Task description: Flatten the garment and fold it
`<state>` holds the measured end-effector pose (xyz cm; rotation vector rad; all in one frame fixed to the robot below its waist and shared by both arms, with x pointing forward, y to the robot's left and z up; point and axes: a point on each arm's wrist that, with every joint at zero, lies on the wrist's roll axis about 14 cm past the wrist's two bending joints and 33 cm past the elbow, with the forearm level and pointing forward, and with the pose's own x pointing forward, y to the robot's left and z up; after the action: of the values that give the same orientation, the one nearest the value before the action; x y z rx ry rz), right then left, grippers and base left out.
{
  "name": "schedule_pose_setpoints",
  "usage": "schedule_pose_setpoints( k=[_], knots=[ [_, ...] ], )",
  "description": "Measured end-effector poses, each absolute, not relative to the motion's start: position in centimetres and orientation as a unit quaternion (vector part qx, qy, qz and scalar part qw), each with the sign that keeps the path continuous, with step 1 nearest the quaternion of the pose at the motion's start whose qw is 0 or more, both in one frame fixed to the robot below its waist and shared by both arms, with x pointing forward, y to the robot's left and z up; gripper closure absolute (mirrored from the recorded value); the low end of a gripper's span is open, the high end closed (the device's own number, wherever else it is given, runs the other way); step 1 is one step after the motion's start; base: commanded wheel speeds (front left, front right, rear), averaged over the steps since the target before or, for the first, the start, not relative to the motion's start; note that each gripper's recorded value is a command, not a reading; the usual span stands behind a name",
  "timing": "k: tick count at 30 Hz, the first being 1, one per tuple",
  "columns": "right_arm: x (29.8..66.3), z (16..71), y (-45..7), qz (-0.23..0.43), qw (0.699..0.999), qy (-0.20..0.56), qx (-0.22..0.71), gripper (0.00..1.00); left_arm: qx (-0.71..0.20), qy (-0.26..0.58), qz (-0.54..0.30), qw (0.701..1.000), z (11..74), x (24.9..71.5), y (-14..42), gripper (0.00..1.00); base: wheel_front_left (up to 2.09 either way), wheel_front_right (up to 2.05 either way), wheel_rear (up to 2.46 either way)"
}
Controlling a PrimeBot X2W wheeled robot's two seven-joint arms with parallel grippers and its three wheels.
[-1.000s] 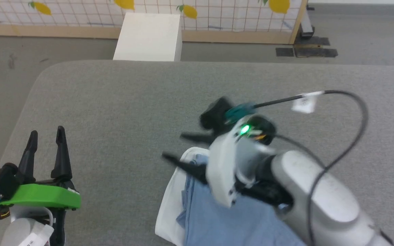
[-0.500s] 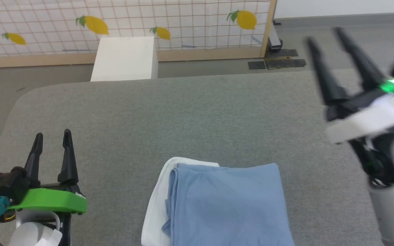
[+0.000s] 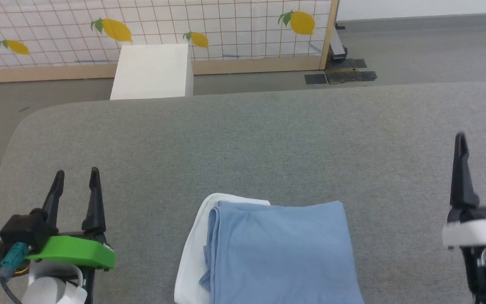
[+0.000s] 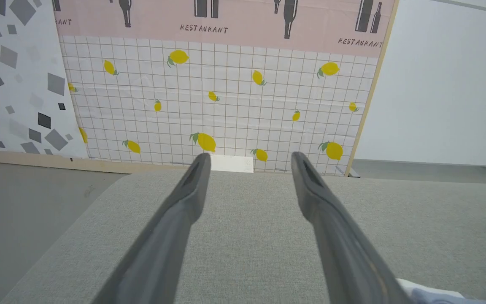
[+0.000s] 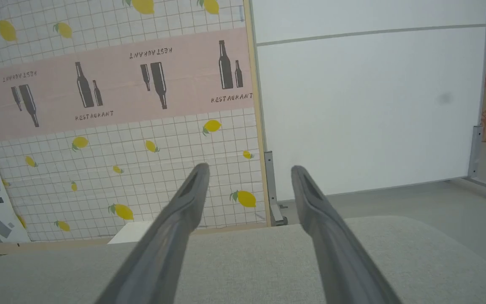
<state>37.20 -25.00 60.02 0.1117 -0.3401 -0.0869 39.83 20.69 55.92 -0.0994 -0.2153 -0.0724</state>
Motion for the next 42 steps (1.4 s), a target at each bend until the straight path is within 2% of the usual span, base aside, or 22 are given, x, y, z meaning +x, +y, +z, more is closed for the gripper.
schedule_pose_setpoints(
  k=[7,16,42],
  knots=[
    [36.6,55.8,-24.1,-0.044,0.992,-0.113,0.047,0.0,-0.034,-0.084,-0.029,0.995,54.4,39.7,21.0,0.0,0.0,0.0,0.0],
    [37.0,52.9,-21.2,-0.001,0.997,-0.057,0.049,0.0,-0.034,-0.065,-0.028,0.997,53.1,39.6,21.0,0.0,0.0,0.0,0.0],
    [37.1,51.3,-21.0,0.002,0.998,-0.025,0.054,0.0,-0.03,-0.045,-0.035,0.998,52.1,39.6,20.8,0.0,0.0,0.0,0.0]
  ],
)
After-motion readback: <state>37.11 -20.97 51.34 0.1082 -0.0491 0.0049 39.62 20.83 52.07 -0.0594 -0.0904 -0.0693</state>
